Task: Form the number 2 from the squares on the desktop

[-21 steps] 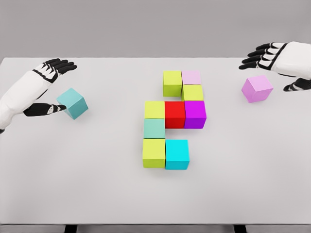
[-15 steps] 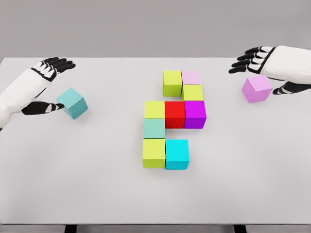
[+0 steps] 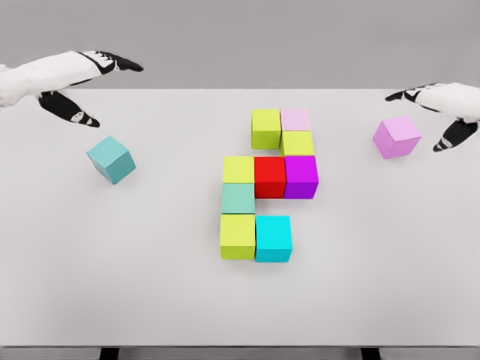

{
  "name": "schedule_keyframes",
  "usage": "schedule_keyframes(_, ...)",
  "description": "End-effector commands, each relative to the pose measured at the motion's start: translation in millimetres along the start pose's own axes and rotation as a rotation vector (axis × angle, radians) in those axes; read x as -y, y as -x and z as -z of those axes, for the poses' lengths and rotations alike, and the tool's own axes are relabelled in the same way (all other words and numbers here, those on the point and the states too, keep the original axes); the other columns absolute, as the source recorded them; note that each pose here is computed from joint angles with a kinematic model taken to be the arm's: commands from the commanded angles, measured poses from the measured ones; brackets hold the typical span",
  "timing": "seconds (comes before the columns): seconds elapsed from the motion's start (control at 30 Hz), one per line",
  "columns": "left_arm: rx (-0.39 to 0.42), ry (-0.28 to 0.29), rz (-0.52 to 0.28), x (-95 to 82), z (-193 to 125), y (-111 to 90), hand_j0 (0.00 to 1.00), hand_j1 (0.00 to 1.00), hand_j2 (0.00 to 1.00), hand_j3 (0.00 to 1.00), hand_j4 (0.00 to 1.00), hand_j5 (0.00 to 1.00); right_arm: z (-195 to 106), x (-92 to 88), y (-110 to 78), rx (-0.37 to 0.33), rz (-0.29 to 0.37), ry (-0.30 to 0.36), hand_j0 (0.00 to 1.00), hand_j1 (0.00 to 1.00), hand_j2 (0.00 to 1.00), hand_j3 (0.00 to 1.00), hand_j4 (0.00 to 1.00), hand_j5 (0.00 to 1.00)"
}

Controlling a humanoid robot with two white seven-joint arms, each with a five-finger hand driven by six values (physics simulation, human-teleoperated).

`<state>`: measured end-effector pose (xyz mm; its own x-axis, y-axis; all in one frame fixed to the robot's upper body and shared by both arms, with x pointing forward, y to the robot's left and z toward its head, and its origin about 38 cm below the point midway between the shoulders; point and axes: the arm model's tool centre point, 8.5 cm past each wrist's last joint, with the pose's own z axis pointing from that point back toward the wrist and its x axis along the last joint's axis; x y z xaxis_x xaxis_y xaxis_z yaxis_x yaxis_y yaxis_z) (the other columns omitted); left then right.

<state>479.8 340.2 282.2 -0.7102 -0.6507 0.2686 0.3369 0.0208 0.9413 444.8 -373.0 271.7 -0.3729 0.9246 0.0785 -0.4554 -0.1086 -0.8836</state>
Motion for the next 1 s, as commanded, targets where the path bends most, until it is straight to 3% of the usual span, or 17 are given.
schedule_keyframes(0.0,-0.044,0.113,-0.128,51.0,4.0,23.1,1.0,1.0,1.0,1.0,1.0,1.0,11.5,-15.0,6.0,-0.016,0.014,-0.038,1.0,1.0,1.0,1.0,1.0,1.0)
schedule_keyframes(0.03,-0.044,0.089,-0.135,41.2,1.5,24.8,1.0,1.0,1.0,1.0,1.0,1.0,16.8,-14.2,10.7,-0.02,0.021,-0.036,1.0,1.0,1.0,1.0,1.0,1.0)
schedule_keyframes(0.1,-0.048,0.092,-0.131,40.1,0.6,25.5,1.0,1.0,1.0,1.0,1.0,1.0,24.6,-14.4,9.9,-0.023,0.014,-0.035,1.0,1.0,1.0,1.0,1.0,1.0)
schedule_keyframes(0.2,-0.051,0.143,-0.109,42.8,3.6,24.7,1.0,1.0,1.0,1.0,1.0,1.0,34.7,-16.4,4.3,-0.011,0.01,-0.051,1.0,1.0,1.0,1.0,1.0,1.0)
schedule_keyframes(0.3,-0.065,0.175,-0.082,41.3,0.2,25.7,1.0,1.0,1.0,1.0,1.0,1.0,41.9,-25.0,12.5,-0.024,0.033,-0.073,1.0,1.0,1.0,1.0,1.0,1.0)
schedule_keyframes(0.43,-0.064,0.245,-0.019,36.7,7.2,21.1,1.0,1.0,1.0,1.0,1.0,1.0,53.5,-30.2,20.0,-0.056,0.015,-0.089,1.0,1.0,1.0,1.0,1.0,1.0)
schedule_keyframes(0.67,-0.079,0.323,0.019,49.5,9.2,22.2,1.0,1.0,1.0,1.0,1.0,1.0,77.6,-28.7,18.7,-0.076,0.0,-0.11,1.0,1.0,1.0,1.0,1.0,1.0)
schedule_keyframes(0.8,-0.086,0.342,0.036,52.4,9.8,22.8,1.0,1.0,1.0,1.0,1.0,1.0,84.0,-37.0,27.9,-0.082,0.011,-0.139,1.0,1.0,1.0,1.0,1.0,1.0)
schedule_keyframes(0.97,-0.104,0.371,0.06,57.6,10.3,26.0,1.0,1.0,1.0,1.0,1.0,1.0,90.5,-43.8,24.4,-0.08,0.004,-0.159,1.0,1.0,1.0,1.0,1.0,1.0)
